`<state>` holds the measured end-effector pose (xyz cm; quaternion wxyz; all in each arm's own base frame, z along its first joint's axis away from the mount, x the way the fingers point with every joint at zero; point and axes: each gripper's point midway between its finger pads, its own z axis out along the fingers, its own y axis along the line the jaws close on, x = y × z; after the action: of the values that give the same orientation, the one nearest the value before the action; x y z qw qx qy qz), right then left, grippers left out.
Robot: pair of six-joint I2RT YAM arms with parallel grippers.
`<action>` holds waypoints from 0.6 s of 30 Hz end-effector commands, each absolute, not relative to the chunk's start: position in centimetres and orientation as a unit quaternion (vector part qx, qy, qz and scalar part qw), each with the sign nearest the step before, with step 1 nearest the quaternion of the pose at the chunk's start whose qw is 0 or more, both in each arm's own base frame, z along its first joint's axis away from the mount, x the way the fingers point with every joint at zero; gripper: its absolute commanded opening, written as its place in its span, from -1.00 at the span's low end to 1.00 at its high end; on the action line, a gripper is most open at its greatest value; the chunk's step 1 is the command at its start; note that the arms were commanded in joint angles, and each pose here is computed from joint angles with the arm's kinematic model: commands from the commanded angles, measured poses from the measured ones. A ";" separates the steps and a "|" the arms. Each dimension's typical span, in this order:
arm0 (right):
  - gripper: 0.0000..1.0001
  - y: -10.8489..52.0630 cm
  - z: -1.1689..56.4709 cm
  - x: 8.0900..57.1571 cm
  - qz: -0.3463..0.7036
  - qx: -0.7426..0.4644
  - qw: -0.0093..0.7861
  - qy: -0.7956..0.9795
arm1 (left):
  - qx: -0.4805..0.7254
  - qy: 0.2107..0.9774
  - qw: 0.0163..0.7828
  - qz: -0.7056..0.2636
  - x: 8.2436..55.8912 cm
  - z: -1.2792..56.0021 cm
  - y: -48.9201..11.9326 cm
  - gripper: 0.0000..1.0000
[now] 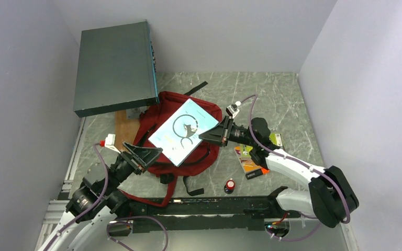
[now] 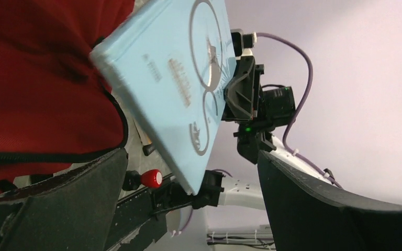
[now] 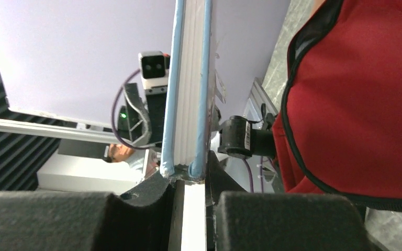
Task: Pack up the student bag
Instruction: Pick up the book from the center of the board.
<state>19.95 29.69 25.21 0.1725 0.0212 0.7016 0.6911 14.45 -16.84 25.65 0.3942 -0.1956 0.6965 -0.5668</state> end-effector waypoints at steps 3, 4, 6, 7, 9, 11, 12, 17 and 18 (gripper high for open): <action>-1.00 30.5 30.6 20.4 0.758 0.005 0.211 0.617 | -0.286 0.655 0.387 -0.583 15.1 24.8 -15.0 0.99; -1.00 30.8 30.7 20.4 0.762 0.004 0.206 0.613 | -0.283 0.645 0.395 -0.590 15.0 25.3 -14.7 0.99; -1.00 31.4 31.0 20.2 0.774 0.000 0.194 0.603 | -0.289 0.637 0.403 -0.590 15.2 25.4 -14.4 0.99; -1.00 31.8 31.1 20.1 0.780 0.000 0.184 0.598 | -0.289 0.634 0.407 -0.591 15.4 25.4 -14.4 0.99; -1.00 32.9 31.2 19.6 0.791 -0.006 0.168 0.589 | -0.286 0.623 0.414 -0.599 15.6 25.7 -14.5 0.98; -1.00 33.8 31.0 19.5 0.800 -0.010 0.155 0.579 | -0.281 0.610 0.424 -0.608 15.7 26.3 -14.5 0.80; -1.00 34.2 31.1 19.4 0.805 -0.012 0.148 0.574 | -0.282 0.606 0.427 -0.609 15.8 26.4 -14.4 0.67; -1.00 35.7 30.2 19.2 0.819 -0.006 0.119 0.561 | -0.286 0.597 0.440 -0.607 16.0 26.6 -13.9 0.21; -1.00 35.9 30.1 19.3 0.820 -0.003 0.116 0.560 | -0.286 0.599 0.443 -0.603 16.1 26.5 -13.8 0.16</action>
<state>19.73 36.08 23.09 0.0666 0.0505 0.6621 0.7447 16.45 -15.35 22.99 0.4102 -0.2758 0.6621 -0.5632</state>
